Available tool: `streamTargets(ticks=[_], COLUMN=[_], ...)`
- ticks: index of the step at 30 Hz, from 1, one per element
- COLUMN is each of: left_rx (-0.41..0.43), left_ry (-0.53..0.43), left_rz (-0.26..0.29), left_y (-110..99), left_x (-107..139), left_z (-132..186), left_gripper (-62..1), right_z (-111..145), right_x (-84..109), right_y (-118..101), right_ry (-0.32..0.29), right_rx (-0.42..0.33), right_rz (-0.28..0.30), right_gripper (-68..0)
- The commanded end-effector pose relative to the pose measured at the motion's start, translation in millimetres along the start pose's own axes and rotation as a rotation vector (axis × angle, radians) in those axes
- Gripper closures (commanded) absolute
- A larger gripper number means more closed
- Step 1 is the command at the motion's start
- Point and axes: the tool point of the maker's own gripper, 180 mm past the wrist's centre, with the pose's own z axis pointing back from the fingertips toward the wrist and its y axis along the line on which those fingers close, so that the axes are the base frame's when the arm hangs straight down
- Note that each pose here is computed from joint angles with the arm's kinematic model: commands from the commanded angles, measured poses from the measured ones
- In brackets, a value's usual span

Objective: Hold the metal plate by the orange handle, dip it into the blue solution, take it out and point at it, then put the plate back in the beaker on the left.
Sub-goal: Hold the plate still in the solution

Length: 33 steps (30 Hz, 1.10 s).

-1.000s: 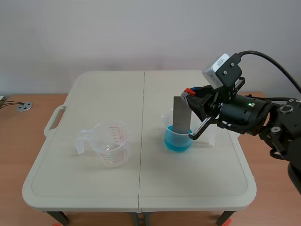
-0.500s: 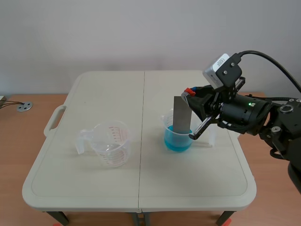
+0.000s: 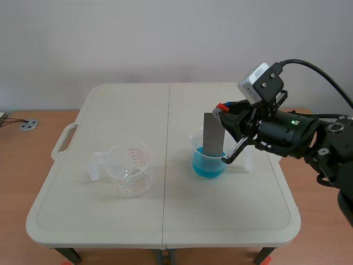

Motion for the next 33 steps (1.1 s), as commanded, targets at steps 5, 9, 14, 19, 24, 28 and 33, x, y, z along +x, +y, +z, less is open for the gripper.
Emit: streamTargets(ticks=[5,9,14,19,24,28,33], left_rx=[0.002,0.002,0.002,0.001,0.001,-0.004,-0.024], left_ry=[-0.023,-0.023,-0.023,-0.023,-0.035,-0.065,-0.132], left_rz=[0.000,0.000,0.000,0.000,-0.002,-0.010,-0.040], left_y=[0.6,0.6,0.6,0.5,1.2,-0.2,-6.3], left_x=[6.6,6.6,6.6,6.6,9.4,19.6,50.2], left_z=[-0.6,-0.6,-0.6,-0.6,-1.5,-2.7,-6.3], left_gripper=[-1.5,-1.5,-1.5,-1.5,-1.5,-1.5,-1.5], right_z=[-1.0,-0.9,-0.9,0.0,2.9,5.8,8.6], right_x=[-4.4,-4.5,-3.3,1.9,8.6,17.3,29.5], right_y=[4.8,4.7,4.4,3.3,-2.0,-9.7,-15.1], right_ry=[0.021,0.022,0.016,-0.014,-0.041,-0.055,-0.072], right_rx=[0.025,0.025,0.024,0.023,0.012,-0.006,-0.008], right_rz=[-0.002,-0.001,-0.001,0.000,0.015,0.042,0.089], right_gripper=[-1.3,-1.3,-1.3,-1.3,-1.3,-1.3,-1.3])
